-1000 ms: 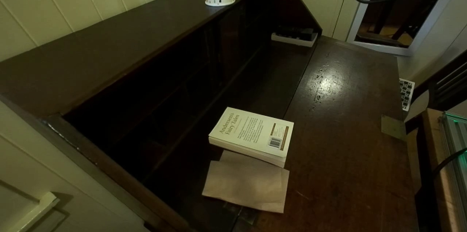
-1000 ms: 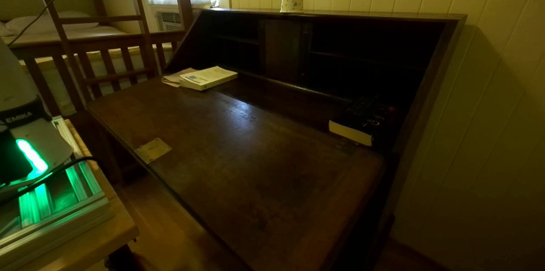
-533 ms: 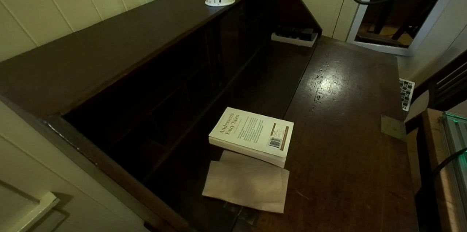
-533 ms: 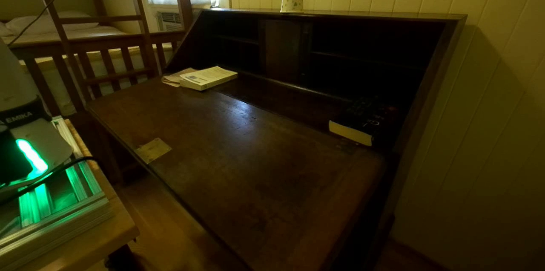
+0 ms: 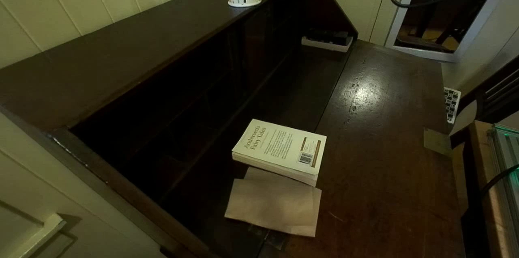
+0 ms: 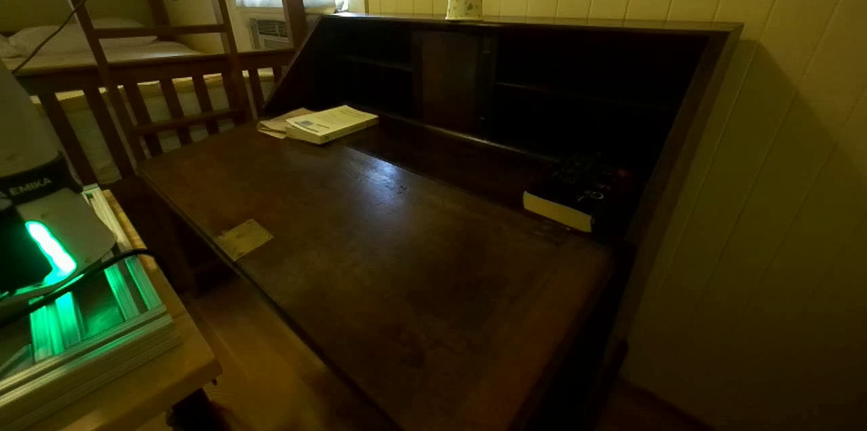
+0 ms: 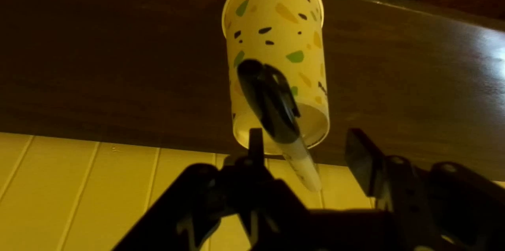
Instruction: Move the cup and pen to the bottom half of the desk, then place the pen on it
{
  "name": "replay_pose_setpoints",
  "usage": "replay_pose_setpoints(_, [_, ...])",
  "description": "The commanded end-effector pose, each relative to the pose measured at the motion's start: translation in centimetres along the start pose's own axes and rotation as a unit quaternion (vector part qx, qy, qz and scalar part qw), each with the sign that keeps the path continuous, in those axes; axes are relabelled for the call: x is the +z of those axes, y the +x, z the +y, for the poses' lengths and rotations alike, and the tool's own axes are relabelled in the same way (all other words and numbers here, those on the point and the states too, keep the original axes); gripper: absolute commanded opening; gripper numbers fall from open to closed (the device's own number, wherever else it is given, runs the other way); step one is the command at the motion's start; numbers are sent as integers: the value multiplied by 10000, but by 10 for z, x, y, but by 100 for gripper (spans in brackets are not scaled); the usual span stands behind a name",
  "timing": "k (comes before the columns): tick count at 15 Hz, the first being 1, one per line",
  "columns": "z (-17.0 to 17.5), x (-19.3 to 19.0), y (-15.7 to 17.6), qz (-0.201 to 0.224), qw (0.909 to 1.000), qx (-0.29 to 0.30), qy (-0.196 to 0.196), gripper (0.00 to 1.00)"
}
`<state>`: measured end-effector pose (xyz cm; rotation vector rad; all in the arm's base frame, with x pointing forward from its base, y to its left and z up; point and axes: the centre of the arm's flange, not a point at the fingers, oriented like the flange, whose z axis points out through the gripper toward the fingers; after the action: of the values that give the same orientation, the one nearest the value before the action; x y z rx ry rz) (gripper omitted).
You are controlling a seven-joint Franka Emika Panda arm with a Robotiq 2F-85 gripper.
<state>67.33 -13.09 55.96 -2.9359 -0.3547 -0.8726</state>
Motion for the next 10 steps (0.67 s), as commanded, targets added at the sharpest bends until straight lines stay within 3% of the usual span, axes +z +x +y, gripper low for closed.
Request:
replay_pose_setpoints(1, [7,2,8,-79,9999,-92,7,27])
replay_pose_setpoints(4, [8,3,6,-72,9999,-75,16,7])
replay_pose_setpoints(10, [6,-5,5,62,9999,-7,114,5])
